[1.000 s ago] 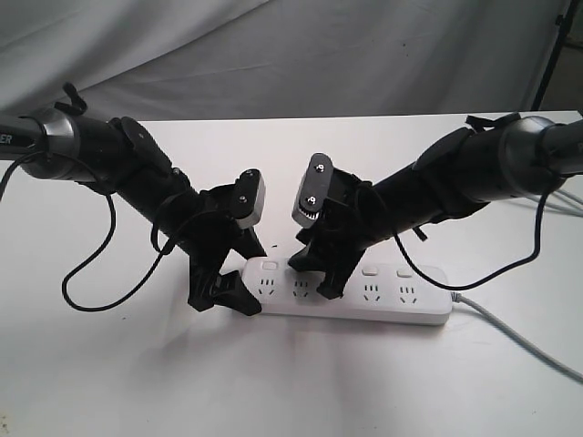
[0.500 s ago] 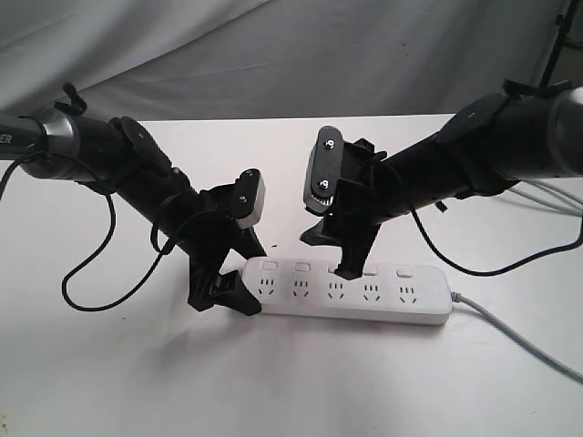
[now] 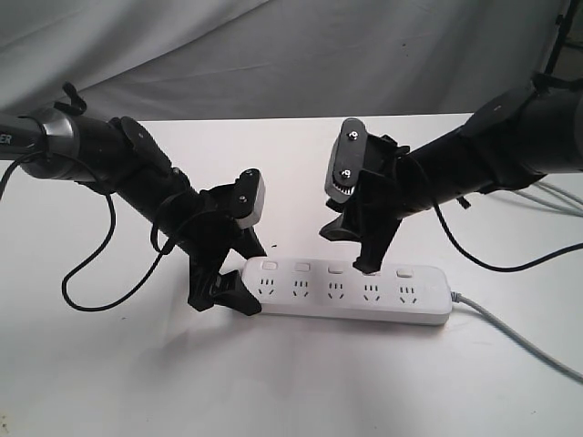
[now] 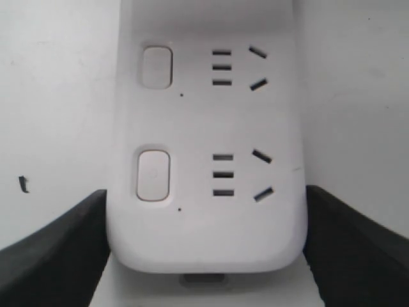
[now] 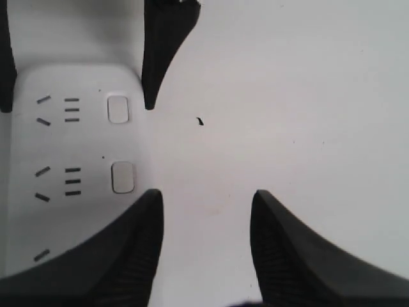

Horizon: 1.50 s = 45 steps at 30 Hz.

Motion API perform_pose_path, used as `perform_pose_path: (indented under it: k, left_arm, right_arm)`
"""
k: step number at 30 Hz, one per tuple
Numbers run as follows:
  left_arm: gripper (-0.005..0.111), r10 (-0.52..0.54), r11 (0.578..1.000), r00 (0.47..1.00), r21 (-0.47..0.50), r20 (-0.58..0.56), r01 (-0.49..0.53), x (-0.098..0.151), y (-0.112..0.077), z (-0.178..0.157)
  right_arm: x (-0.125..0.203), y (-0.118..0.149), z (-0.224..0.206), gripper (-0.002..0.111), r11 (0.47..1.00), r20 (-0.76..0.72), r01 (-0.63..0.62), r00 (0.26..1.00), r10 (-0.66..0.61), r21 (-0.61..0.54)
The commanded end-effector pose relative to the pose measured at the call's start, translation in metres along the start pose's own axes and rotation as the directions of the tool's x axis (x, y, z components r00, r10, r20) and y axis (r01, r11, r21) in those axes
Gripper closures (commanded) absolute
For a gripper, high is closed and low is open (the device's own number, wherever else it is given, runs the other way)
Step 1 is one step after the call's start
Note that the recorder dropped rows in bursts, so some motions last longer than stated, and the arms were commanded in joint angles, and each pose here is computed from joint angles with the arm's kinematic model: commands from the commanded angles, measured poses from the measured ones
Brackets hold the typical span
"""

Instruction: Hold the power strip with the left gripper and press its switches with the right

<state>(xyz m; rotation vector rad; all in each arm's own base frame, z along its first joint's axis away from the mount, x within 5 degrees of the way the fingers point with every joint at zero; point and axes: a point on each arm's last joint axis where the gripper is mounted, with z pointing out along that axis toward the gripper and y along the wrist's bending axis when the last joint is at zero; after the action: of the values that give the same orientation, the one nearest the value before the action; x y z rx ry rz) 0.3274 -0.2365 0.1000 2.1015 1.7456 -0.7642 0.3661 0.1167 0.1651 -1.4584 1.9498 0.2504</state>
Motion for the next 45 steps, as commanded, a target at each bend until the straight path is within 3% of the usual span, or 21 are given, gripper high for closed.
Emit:
perform_pose_path:
  k: [1, 45]
  left_arm:
    - [0.04, 0.004, 1.0, 1.0, 0.0, 0.005, -0.004, -0.004, 0.0, 0.0]
    - [0.04, 0.004, 1.0, 1.0, 0.0, 0.005, -0.004, -0.004, 0.0, 0.0]
  right_arm:
    - [0.011, 0.006, 0.003, 0.067, 1.0, -0.03, -0.013, 0.999, 0.012, -0.023]
    - [0.05, 0.021, 0.045, 0.067, 0.992, -0.139, -0.059, 0.989, 0.043, -0.116]
